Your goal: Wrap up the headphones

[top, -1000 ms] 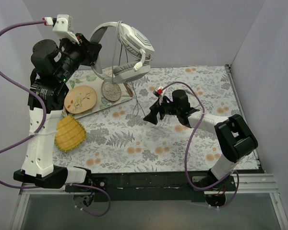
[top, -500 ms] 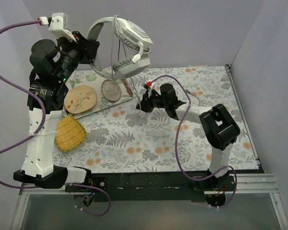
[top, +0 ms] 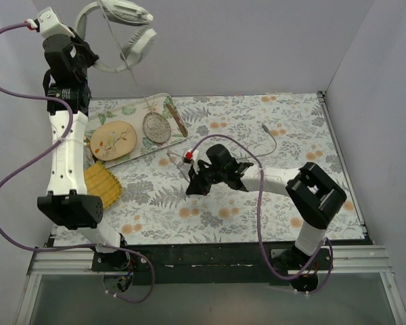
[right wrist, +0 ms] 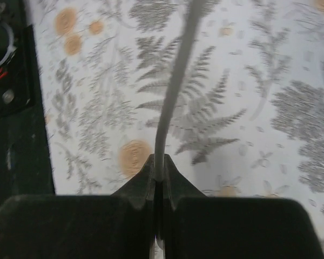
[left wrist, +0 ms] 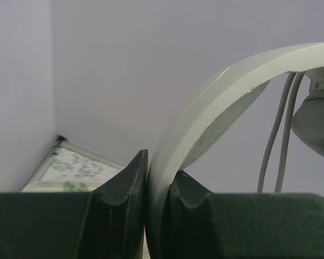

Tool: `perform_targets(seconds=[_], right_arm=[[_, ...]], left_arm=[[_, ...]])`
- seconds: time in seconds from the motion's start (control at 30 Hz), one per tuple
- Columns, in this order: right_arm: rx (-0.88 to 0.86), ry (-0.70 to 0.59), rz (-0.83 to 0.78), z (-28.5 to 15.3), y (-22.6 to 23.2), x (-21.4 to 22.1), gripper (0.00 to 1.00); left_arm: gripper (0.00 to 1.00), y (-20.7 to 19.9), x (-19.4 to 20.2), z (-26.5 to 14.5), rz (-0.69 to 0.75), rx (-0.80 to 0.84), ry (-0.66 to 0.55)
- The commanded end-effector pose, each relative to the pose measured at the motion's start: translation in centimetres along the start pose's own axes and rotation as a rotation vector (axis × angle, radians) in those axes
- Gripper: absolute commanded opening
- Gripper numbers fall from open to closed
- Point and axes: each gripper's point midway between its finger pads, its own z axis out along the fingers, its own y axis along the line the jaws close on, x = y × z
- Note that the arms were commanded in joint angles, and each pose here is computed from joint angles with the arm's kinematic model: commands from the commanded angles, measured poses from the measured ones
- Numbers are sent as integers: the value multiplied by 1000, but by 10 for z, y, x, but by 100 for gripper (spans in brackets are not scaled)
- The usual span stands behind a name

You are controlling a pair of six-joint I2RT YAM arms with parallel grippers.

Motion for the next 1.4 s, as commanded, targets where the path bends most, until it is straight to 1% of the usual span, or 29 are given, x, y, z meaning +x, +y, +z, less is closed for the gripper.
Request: perform_targets(seconds=[0.0, 0.07, 0.1, 0.17, 0.27, 0.3, 0.33, 0.37, 0.47, 0.5, 0.57, 0.6, 0.63, 0.7, 0.73, 0.8, 0.83, 0.87, 0.9, 0.93, 1.0, 1.07, 1.13, 1.17, 1.2, 1.27, 1.3, 1.33, 1.37], right_arm=[[-89, 106, -214, -22, 67, 8, 1], [-147, 127, -249, -28, 93, 11, 1], [-167, 106, -278, -37, 104, 3, 1], [-200, 131, -320, -43, 122, 7, 1], [-196, 168, -372, -52, 137, 4, 1], [-200, 159, -383, -57, 142, -1, 1], [-205, 155, -389, -61, 146, -4, 1], [-206, 150, -399, -67, 150, -8, 1], [-148, 66, -468, -90, 155, -39, 1], [-90, 21, -498, -104, 154, -55, 1], [-47, -8, -523, -121, 156, -70, 1], [-16, -66, -558, -137, 162, -93, 1], [-2, -85, -569, -145, 164, -101, 1], [33, -142, -599, -168, 171, -123, 1], [48, -159, -606, -174, 173, -129, 1], [100, -204, -621, -192, 173, -143, 1], [121, -236, -633, -202, 175, -154, 1], [143, -258, -639, -208, 175, -160, 1], [201, -284, -641, -217, 169, -169, 1], [244, -328, -649, -227, 169, -183, 1], [393, -366, -642, -244, 150, -202, 1], [505, -456, -651, -270, 139, -232, 1], [569, -507, -636, -286, 129, -254, 1], [620, -549, -620, -305, 121, -275, 1], [640, -560, -619, -311, 117, -284, 1], [736, -595, -605, -335, 96, -309, 1], [741, -609, -606, -342, 92, -319, 1], [757, -617, -592, -349, 85, -326, 1], [801, -591, -564, -353, 59, -331, 1]], left_arm=[[0, 87, -46, 45, -29, -244, -203], [0, 112, -49, 55, 43, -320, -235], [0, 119, -56, 58, 63, -339, -276], [0, 144, -45, 67, 141, -414, -272], [0, 160, -47, 72, 242, -483, -321], [0, 167, -40, 74, 278, -507, -310], [0, 169, -47, 73, 296, -520, -347], [0, 174, -45, 73, 358, -547, -340], [0, 183, -43, 72, 462, -577, -375], [0, 188, -38, 71, 537, -592, -379], [0, 190, -34, 70, 614, -594, -376], [0, 191, -36, 68, 674, -603, -391], [0, 196, -23, 69, 711, -606, -370], [0, 198, -18, 68, 790, -608, -372], [0, 203, -4, 70, 824, -604, -341], [0, 203, -2, 66, 872, -608, -354], [0, 204, 16, 68, 921, -565, -314], [0, 202, 22, 68, 940, -535, -302], [0, 201, 33, 68, 962, -500, -265], [0, 191, 41, 71, 981, -417, -243], [0, 189, 69, 73, 992, -344, -133], [0, 176, 76, 69, 1026, -281, -123], [0, 173, 96, 63, 1070, -236, -85], [0, 161, 99, 59, 1103, -191, -87], [0, 162, 119, 54, 1121, -158, -36], [0, 138, 127, 42, 1146, -72, -43], [0, 132, 135, 36, 1181, -40, -37], [0, 124, 157, 28, 1196, 9, -9], [0, 118, 164, 22, 1207, 34, -2]])
